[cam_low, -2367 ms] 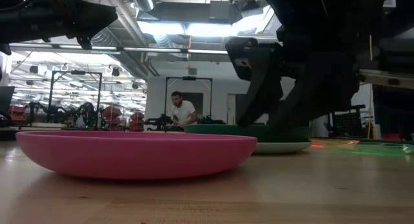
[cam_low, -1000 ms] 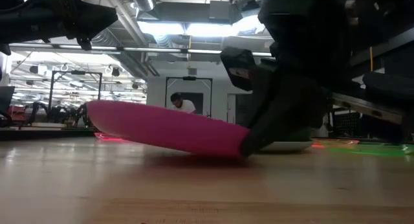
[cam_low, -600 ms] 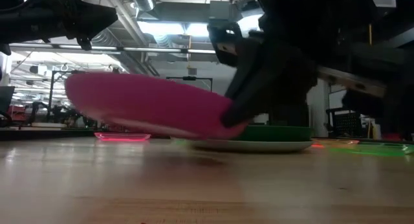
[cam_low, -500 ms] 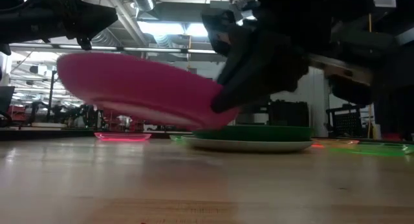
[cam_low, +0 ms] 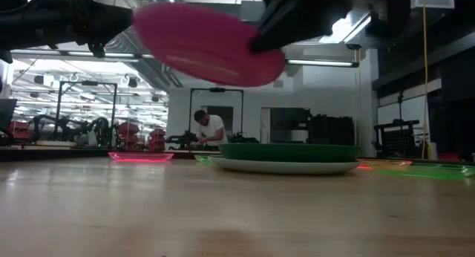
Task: Stack plastic plates
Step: Stack the pink plate on the light orange plate, then stack the right light green plate on the pink plate
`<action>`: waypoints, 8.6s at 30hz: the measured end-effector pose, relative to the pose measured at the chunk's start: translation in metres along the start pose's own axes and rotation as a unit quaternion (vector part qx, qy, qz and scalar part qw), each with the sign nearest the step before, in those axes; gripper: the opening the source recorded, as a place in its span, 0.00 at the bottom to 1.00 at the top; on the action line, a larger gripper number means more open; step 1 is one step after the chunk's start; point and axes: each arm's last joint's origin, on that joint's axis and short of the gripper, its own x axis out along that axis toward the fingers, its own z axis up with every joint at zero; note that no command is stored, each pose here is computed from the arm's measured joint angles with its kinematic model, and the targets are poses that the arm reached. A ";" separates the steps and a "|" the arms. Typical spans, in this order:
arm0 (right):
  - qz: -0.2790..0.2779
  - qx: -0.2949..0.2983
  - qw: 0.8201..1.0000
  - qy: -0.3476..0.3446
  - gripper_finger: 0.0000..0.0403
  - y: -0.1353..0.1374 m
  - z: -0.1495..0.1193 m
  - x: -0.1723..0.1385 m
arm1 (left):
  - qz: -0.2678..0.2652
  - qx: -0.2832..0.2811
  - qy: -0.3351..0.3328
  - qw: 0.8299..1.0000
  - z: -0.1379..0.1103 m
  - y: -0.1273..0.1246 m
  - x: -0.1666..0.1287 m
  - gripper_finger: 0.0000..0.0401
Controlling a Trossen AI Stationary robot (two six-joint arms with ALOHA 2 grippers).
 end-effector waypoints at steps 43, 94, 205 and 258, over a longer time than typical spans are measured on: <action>-0.016 0.222 0.971 0.085 0.00 0.001 -0.147 -0.012 | 0.005 0.000 0.000 1.000 0.000 0.000 0.000 0.21; -0.109 0.403 0.896 0.153 0.34 -0.038 -0.172 -0.015 | 0.007 -0.012 0.004 1.000 -0.001 0.000 0.000 0.22; -0.133 0.489 0.744 0.436 0.03 0.050 -0.178 -0.032 | 0.006 -0.015 0.007 1.000 -0.001 0.000 0.000 0.22; -0.116 0.338 0.894 0.269 0.00 -0.014 -0.094 -0.028 | 0.006 -0.014 0.011 1.000 -0.002 0.000 0.000 0.21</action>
